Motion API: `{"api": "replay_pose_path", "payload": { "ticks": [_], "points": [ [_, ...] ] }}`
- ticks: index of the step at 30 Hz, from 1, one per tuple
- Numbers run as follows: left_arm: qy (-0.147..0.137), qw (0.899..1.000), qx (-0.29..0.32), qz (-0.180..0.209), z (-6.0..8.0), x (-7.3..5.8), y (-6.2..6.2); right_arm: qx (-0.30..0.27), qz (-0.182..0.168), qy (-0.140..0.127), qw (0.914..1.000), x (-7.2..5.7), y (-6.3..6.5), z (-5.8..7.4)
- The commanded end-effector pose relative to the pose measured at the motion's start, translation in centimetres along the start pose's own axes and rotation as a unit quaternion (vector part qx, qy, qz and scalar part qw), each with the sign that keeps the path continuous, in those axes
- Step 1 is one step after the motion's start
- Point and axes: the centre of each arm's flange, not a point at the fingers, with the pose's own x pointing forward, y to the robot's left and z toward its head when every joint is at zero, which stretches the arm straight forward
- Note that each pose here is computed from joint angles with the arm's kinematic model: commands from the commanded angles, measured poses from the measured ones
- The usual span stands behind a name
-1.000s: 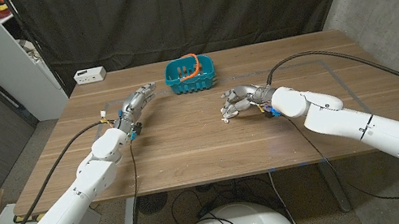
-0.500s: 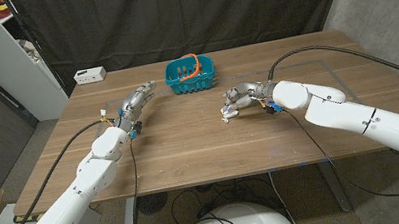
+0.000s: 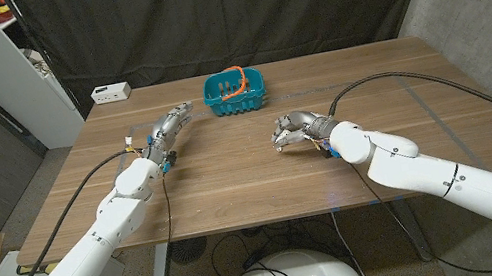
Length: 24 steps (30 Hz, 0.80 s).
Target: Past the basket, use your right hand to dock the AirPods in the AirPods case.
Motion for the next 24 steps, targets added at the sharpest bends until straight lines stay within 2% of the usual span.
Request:
{"api": "replay_pose_path", "payload": {
  "ticks": [1,11,18,24],
  "points": [
    [0.006,1.0,0.002,-0.01,-0.4,0.6,-0.1,0.022,-0.078,0.058,0.995,-1.7,2.5,0.4],
    [0.006,1.0,0.014,-0.014,-0.3,1.3,0.5,0.036,-0.111,0.1,0.9881,-2.4,3.5,0.3],
    [-0.003,1.0,0.016,-0.017,-0.6,1.6,0.6,0.042,-0.121,0.092,0.9875,-2.1,5.0,0.0],
    [-0.007,1.0,0.015,-0.018,-0.9,1.9,0.6,0.05,-0.137,0.085,0.9856,-1.7,6.2,-1.0]
  ]
}}
